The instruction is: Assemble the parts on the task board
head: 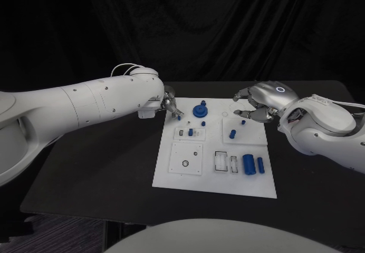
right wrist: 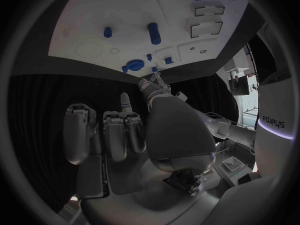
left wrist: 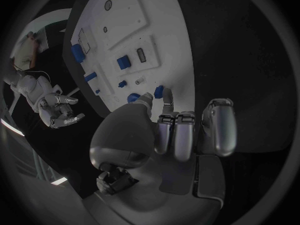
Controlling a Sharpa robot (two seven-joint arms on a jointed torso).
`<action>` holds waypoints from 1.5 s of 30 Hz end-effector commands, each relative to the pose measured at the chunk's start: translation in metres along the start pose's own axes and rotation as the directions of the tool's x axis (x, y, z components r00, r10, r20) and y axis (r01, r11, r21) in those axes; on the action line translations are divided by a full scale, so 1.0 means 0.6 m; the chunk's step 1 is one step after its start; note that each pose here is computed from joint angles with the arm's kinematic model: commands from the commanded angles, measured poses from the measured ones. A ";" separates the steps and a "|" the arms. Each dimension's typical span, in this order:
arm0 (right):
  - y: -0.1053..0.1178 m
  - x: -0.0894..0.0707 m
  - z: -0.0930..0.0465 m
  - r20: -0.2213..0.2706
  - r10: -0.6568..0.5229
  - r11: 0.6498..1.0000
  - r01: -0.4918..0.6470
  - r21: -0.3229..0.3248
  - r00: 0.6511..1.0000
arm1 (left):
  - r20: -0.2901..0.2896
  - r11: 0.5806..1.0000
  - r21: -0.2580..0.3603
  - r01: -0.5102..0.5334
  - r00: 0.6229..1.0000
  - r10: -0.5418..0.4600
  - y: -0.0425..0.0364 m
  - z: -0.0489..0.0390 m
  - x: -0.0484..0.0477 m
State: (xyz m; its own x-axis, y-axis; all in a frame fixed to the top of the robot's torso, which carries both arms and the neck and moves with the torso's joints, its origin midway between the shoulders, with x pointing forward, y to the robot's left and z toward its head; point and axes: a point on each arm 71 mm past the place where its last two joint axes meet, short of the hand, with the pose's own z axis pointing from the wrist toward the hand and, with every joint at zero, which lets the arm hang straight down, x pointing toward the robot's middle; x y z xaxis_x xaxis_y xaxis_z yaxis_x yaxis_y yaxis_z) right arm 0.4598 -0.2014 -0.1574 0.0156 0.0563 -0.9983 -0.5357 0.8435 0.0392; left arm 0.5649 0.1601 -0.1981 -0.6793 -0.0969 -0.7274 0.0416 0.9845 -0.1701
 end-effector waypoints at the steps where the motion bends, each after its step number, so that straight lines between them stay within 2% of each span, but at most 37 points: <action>1: 0.000 0.001 -0.001 0.000 -0.004 1.000 0.004 0.009 1.000 | -0.014 1.000 0.020 0.004 1.000 -0.003 -0.004 0.002 0.004; 12: 0.001 0.001 0.000 -0.003 -0.004 1.000 0.004 0.008 1.000 | -0.020 1.000 0.020 0.004 1.000 -0.004 -0.002 0.004 0.005; 45: 0.002 0.003 0.001 -0.021 -0.008 1.000 0.008 0.012 1.000 | -0.028 0.999 0.033 0.002 1.000 -0.001 -0.007 0.009 0.006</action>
State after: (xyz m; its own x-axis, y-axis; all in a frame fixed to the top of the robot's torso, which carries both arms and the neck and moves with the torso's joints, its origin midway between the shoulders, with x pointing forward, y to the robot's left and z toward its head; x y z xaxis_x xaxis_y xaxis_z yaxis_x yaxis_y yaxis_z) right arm 0.4597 -0.1998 -0.1583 0.0048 0.0469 -0.9989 -0.5373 0.8426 0.0369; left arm 0.5676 0.1575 -0.2022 -0.6858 -0.0985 -0.7211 0.0502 0.9820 -0.1819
